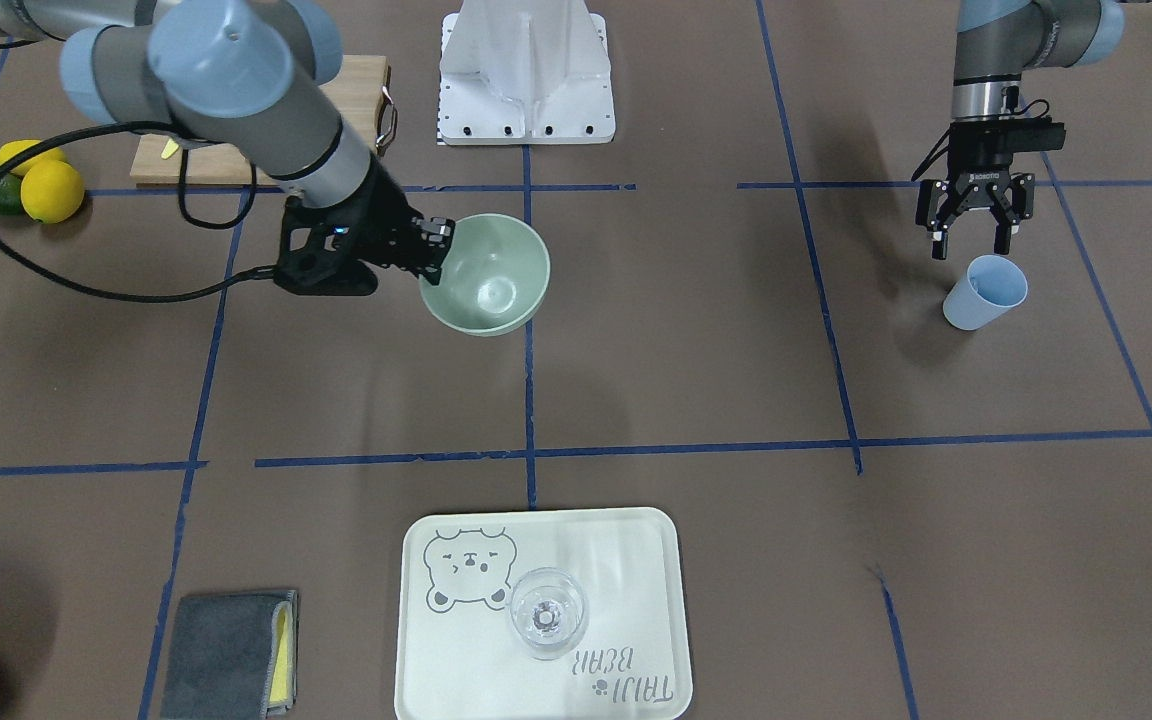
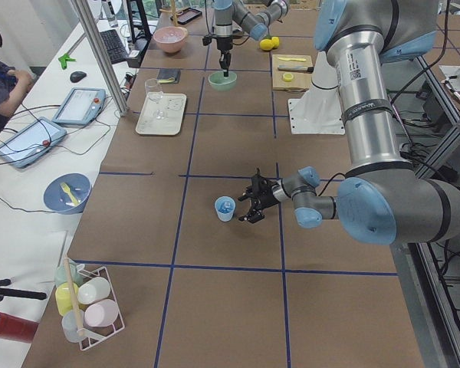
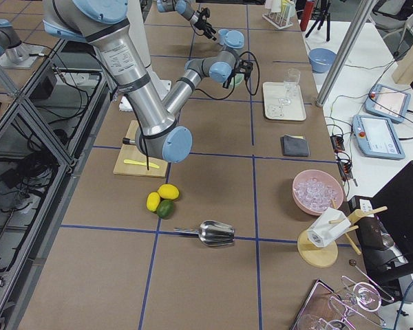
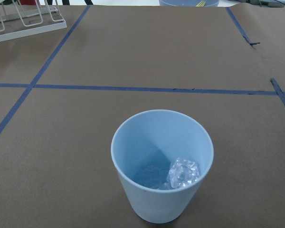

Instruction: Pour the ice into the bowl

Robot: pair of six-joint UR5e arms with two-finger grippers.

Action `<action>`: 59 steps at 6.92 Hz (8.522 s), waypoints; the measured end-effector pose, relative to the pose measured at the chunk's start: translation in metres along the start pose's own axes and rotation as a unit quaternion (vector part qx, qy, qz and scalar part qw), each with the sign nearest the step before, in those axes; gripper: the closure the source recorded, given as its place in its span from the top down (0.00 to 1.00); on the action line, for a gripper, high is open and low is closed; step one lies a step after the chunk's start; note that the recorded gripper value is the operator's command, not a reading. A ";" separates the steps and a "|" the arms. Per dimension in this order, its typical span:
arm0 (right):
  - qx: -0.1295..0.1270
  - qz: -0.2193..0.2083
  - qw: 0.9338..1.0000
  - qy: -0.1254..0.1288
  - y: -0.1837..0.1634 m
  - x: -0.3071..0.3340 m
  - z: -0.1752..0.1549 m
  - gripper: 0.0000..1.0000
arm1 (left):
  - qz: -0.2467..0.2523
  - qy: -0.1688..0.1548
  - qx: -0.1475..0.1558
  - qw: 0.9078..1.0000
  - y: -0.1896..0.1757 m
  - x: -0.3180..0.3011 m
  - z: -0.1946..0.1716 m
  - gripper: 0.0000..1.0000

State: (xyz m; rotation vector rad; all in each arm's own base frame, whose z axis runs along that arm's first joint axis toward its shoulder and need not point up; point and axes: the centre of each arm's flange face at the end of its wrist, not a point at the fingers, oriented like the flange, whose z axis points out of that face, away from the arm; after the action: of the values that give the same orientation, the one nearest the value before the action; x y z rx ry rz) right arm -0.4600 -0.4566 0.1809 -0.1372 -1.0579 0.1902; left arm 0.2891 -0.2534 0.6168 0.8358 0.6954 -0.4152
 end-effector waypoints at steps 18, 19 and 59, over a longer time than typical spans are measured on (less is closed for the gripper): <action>0.076 -0.012 0.996 0.042 0.058 -0.143 0.178 1.00 | 0.007 -0.049 0.095 0.994 -0.011 -0.013 0.060 0.17; 0.078 -0.007 0.996 0.041 0.057 -0.143 0.176 1.00 | 0.005 -0.044 0.102 0.994 -0.020 -0.012 0.061 0.00; 0.073 -0.017 0.997 0.016 -0.017 0.046 0.057 1.00 | 0.807 -0.291 0.083 0.507 -0.063 0.385 0.001 0.00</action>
State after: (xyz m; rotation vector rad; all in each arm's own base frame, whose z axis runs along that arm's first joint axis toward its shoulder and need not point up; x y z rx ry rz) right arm -0.4865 -0.4616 0.2515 0.0095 -1.0093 0.2326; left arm 0.5252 -0.3189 0.3126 1.0863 -0.9364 0.9862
